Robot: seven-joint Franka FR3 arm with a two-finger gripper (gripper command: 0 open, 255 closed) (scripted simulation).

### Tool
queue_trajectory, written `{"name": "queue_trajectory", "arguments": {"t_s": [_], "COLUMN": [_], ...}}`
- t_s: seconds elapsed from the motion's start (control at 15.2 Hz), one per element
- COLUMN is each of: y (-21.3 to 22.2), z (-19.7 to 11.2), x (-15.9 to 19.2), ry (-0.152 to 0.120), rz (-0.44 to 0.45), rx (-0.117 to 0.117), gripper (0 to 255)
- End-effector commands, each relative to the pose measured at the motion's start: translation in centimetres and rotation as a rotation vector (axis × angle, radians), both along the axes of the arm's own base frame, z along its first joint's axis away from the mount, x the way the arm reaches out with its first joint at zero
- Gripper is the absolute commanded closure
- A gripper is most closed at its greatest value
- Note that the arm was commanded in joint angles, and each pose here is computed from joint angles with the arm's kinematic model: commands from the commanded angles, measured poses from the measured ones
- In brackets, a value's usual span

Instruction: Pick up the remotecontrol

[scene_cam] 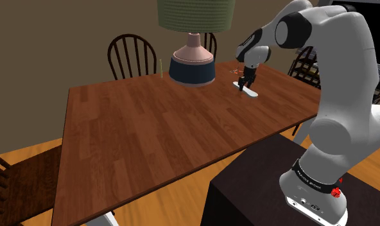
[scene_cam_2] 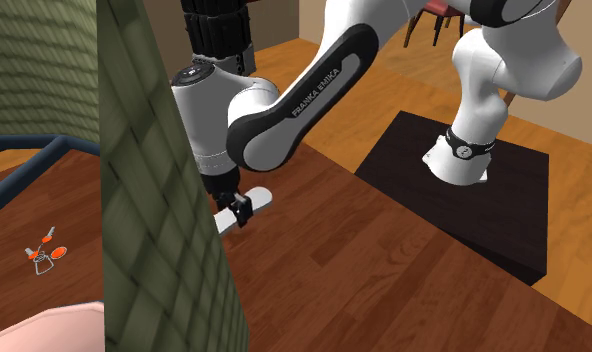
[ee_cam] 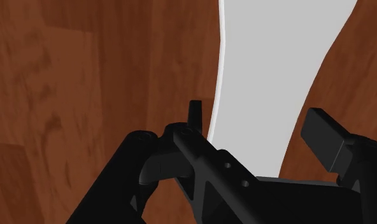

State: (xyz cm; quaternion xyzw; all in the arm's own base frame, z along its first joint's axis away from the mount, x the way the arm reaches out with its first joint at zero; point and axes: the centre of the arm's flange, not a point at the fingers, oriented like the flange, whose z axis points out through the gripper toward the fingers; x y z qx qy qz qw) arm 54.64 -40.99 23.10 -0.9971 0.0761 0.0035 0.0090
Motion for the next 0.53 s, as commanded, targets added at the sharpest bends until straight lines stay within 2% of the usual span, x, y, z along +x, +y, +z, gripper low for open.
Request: {"name": "queue_trajectory", "arguments": {"t_s": [0.0, 0.33, 0.46], "y": [-0.1, -0.1, -0.1], "z": [1.0, 3.6, 3.7], "x": [0.0, 0.0, 0.0], "ry": [0.000, 0.000, 0.000], "rz": [0.000, 0.000, 0.000], "rx": [0.000, 0.000, 0.000], "gripper": [255, 255, 255]}}
